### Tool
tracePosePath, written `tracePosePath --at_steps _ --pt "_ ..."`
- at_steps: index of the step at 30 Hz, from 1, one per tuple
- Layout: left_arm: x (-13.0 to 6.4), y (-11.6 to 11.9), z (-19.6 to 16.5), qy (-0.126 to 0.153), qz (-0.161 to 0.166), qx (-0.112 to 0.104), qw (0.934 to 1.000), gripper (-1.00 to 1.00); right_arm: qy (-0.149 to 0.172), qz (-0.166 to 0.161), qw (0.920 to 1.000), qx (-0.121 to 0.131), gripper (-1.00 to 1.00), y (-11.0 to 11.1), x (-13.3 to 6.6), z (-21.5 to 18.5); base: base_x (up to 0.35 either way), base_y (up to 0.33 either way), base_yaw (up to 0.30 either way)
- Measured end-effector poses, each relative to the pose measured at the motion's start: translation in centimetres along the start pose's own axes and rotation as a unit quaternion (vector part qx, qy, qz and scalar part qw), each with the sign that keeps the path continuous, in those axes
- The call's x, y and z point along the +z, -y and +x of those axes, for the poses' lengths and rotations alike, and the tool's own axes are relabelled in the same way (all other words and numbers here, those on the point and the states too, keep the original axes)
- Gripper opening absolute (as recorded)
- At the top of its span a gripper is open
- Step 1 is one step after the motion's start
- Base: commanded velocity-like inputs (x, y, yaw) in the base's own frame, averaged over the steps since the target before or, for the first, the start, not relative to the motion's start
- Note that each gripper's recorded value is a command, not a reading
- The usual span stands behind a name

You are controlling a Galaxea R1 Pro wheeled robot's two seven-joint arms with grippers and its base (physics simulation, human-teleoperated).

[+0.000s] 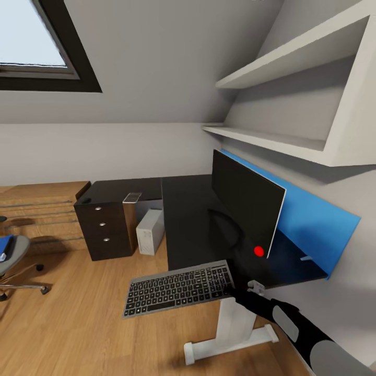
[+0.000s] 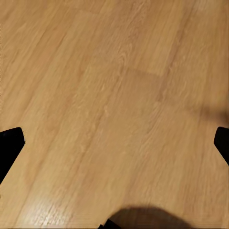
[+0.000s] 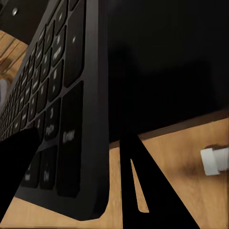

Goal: In the bedroom, organize the workspace by keeping the computer under the desk, ensuring the monitor is on the desk, placing the keyboard on the desk next to the monitor, placing the mouse on the desk next to the keyboard, moving the folder from the swivel chair onto the desk next to the mouse, stacking the notebook on top of the folder with the pen on top of the notebook, and positioning the swivel chair next to the desk.

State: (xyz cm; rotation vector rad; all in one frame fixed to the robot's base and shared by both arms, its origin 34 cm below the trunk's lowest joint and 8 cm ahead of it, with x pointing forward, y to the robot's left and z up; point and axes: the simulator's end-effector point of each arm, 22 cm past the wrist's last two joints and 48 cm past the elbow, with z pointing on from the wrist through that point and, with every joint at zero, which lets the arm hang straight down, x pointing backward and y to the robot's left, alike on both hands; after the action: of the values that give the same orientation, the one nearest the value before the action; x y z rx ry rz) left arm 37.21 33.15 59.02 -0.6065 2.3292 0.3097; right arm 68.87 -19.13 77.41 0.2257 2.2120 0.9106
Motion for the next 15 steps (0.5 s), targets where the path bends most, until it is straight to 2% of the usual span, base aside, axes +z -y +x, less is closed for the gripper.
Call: tracePosePath --at_steps 7,15 --pt "-0.9 -0.4 0.7 -0.012 -0.004 0.006 0.9999 1.0 -0.004 -0.008 1.0 -0.002 -1.0 -1.7 0.2 0.2 0.0 0.0 0.015" --pt "-0.9 -0.3 0.8 -0.012 -0.004 0.006 0.9999 1.0 -0.008 -0.017 0.9998 0.0 -1.0 -3.0 1.0 1.0 0.0 0.0 0.235"
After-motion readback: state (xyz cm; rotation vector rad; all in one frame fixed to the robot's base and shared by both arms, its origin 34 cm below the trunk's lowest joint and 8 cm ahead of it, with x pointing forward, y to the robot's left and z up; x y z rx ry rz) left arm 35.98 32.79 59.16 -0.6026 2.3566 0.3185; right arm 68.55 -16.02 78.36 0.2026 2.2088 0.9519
